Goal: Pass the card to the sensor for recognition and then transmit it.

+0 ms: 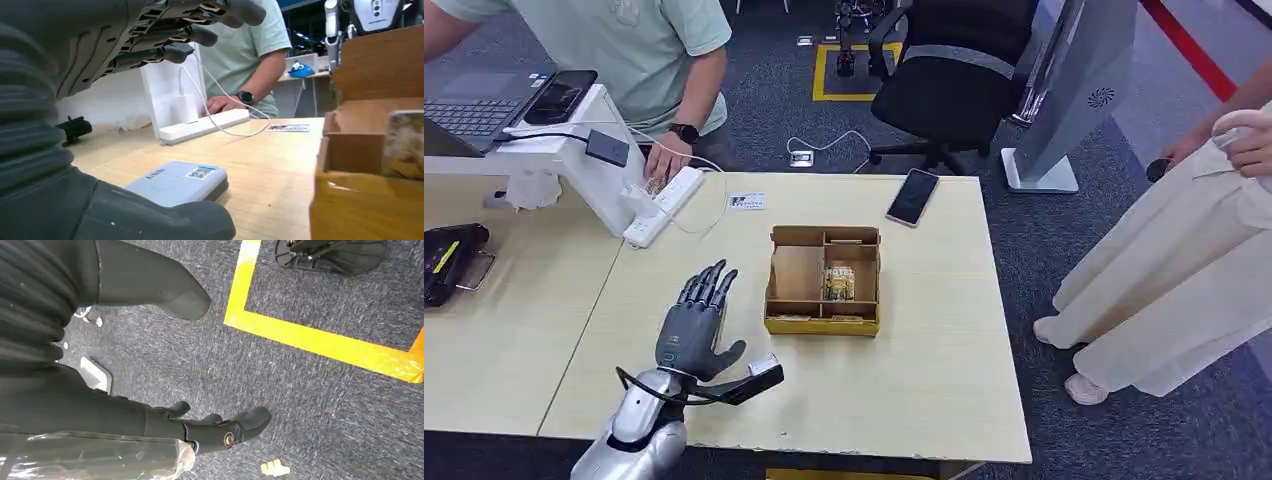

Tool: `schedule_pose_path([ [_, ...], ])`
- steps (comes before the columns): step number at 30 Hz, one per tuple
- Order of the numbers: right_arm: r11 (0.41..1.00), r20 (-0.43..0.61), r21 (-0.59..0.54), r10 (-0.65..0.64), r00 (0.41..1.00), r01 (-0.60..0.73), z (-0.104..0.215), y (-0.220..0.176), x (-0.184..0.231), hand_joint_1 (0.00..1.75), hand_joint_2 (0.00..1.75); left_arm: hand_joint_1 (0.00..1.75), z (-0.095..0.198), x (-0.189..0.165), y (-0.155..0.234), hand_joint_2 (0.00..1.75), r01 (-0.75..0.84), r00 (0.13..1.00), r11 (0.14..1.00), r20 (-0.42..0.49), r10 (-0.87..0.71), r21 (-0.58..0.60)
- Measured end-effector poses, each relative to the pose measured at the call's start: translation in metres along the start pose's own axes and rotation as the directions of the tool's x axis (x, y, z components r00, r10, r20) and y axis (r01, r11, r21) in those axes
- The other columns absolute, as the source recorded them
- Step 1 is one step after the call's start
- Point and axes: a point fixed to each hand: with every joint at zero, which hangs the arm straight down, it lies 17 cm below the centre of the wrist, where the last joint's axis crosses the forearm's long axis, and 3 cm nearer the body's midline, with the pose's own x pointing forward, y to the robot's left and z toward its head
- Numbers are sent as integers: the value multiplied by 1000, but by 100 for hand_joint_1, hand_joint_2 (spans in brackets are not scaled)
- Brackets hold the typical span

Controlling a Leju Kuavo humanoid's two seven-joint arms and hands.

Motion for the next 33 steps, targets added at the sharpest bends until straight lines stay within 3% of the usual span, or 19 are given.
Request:
schedule_pose_path([
  [33,1000,-8,-5,-7,1000,7,0,-1,-1,0,175,0,20,12,-22,175,-98,995,989,11,100,-108],
])
